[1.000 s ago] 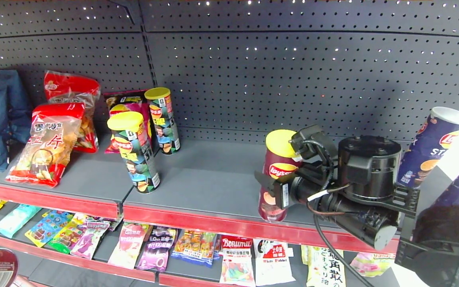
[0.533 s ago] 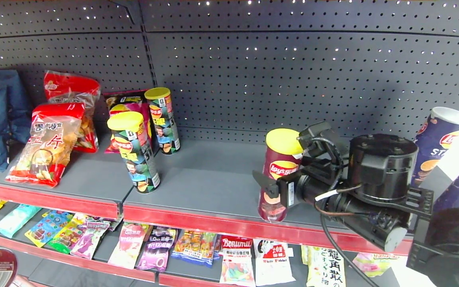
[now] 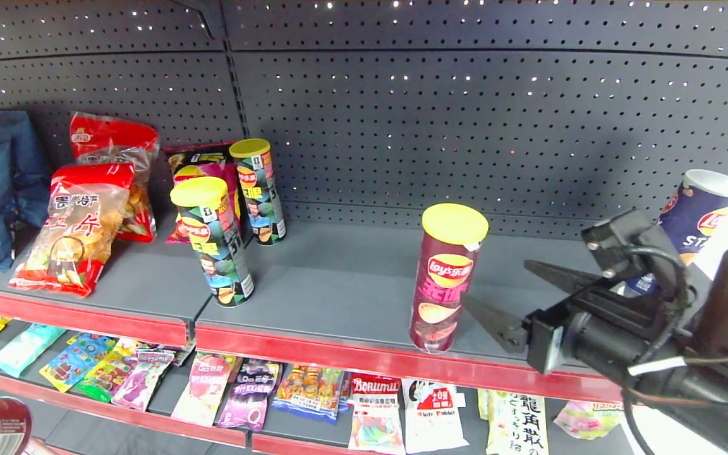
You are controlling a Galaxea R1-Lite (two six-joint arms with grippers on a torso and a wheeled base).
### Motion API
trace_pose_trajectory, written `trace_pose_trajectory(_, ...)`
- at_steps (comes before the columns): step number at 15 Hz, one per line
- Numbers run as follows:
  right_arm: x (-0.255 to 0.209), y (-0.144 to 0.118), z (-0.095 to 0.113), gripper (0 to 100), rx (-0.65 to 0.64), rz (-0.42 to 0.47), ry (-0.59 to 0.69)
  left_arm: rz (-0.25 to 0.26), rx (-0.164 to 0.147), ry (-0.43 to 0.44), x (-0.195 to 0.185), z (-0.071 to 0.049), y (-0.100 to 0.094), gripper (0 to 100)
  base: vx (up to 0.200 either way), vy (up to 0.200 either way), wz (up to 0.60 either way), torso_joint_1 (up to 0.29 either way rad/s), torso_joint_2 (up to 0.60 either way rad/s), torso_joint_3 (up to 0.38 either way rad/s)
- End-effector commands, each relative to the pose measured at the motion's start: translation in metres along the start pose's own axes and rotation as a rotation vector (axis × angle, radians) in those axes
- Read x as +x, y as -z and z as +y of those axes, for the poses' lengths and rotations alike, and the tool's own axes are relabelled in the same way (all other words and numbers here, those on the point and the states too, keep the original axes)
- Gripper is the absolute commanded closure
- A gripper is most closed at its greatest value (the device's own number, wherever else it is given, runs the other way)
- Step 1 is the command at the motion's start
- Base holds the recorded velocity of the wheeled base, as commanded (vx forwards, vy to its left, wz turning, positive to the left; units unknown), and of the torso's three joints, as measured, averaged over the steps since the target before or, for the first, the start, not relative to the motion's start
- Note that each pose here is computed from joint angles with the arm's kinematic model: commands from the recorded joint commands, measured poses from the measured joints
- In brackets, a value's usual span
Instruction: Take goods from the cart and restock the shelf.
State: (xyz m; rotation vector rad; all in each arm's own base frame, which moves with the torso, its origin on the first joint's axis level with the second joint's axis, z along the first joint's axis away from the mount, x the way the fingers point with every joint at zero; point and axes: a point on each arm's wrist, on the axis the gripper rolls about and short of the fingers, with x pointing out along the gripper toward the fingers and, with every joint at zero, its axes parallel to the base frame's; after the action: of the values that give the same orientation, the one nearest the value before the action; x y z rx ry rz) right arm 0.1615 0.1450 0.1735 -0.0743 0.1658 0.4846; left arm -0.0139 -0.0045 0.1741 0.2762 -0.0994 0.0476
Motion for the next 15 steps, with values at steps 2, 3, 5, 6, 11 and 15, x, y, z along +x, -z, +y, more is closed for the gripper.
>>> trace_pose_trajectory(2, -0.057, -0.001, -0.017, 0, -0.004, -0.101, 0.006, -0.001, 0.001, 0.0, 0.0, 0.0, -0.001, 100, 0.0, 0.0, 0.0, 0.0, 0.0, 0.0)
trace_pose_trajectory(3, -0.067, -0.003, -0.027, 0, 0.0, -0.135, 0.063, 0.005, 0.0, 0.002, 0.001, 0.0, -0.001, 100, 0.0, 0.0, 0.0, 0.0, 0.0, 0.0)
trace_pose_trajectory(5, -0.079, -0.008, -0.047, 0, 0.003, -0.163, 0.162, 0.008, 0.001, -0.001, 0.0, 0.001, -0.003, 100, 0.0, 0.0, 0.0, 0.0, 0.0, 0.0)
trace_pose_trajectory(6, -0.088, -0.01, -0.058, 0, 0.005, -0.167, 0.185, 0.006, 0.008, -0.006, -0.001, 0.001, -0.005, 100, 0.0, 0.0, 0.0, 0.0, 0.0, 0.0)
trace_pose_trajectory(11, -0.149, 0.014, -0.081, 0, 0.051, -0.046, 0.327, 0.066, 0.028, -0.048, -0.014, 0.008, -0.033, 100, 0.0, 0.0, 0.0, 0.0, 0.0, 0.0)
trace_pose_trajectory(15, -0.17, 0.046, -0.07, 0, 0.048, -0.037, 0.41, 0.077, 0.063, -0.01, -0.013, 0.009, -0.035, 100, 0.0, 0.0, 0.0, 0.0, 0.0, 0.0)
